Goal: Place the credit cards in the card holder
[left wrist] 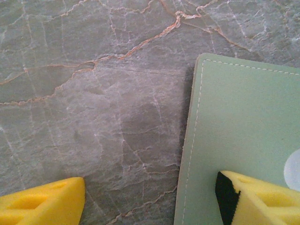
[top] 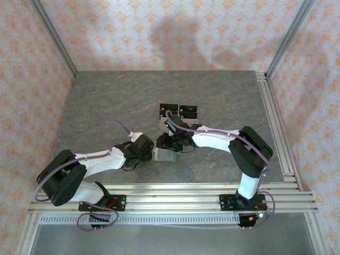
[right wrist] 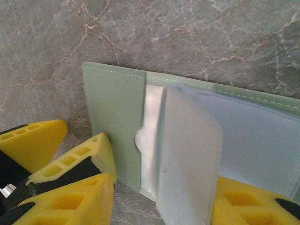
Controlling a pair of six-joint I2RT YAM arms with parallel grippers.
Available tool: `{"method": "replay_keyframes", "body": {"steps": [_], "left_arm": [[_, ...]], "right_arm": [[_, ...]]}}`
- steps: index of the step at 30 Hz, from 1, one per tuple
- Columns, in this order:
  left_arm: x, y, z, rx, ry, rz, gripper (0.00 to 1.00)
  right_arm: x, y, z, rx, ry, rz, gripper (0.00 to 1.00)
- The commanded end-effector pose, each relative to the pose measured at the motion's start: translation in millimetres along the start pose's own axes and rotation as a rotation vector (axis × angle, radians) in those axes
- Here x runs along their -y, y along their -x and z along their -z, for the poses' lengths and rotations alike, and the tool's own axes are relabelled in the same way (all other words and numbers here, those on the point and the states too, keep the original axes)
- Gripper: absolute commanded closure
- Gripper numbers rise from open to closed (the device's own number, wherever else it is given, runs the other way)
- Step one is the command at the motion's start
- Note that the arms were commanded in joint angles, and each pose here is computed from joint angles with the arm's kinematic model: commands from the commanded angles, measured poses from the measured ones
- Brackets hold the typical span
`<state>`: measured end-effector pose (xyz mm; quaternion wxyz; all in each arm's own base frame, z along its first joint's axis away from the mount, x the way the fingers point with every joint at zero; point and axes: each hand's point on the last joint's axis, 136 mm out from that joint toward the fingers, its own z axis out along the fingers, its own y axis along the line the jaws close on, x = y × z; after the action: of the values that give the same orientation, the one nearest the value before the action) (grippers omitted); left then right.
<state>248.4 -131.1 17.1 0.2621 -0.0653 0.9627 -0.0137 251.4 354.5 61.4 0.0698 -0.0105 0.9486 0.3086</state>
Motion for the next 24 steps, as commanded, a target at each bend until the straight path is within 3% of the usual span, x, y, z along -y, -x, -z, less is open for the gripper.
{"method": "replay_keyframes", "body": {"steps": [1, 8, 14, 24], "left_arm": [[1.2, -12.5, -1.1, -0.035, -0.023, 0.004, 0.26], [-2.7, -7.2, 7.1, -0.012, -0.017, 0.014, 0.26], [-30.6, 1.7, 29.3, 0.069, 0.054, 0.082, 0.26], [-69.3, 10.5, 69.8, 0.221, 0.063, 0.235, 0.26]], "right_arm": [[-7.5, 7.5, 1.0, 0.013, 0.017, 0.000, 0.52], [-16.7, 7.8, -0.7, 0.006, 0.042, 0.001, 0.52], [-36.7, 10.3, -4.6, -0.004, 0.084, 0.004, 0.52], [-63.2, 16.3, -45.3, -0.085, 0.105, 0.006, 0.52]]}}
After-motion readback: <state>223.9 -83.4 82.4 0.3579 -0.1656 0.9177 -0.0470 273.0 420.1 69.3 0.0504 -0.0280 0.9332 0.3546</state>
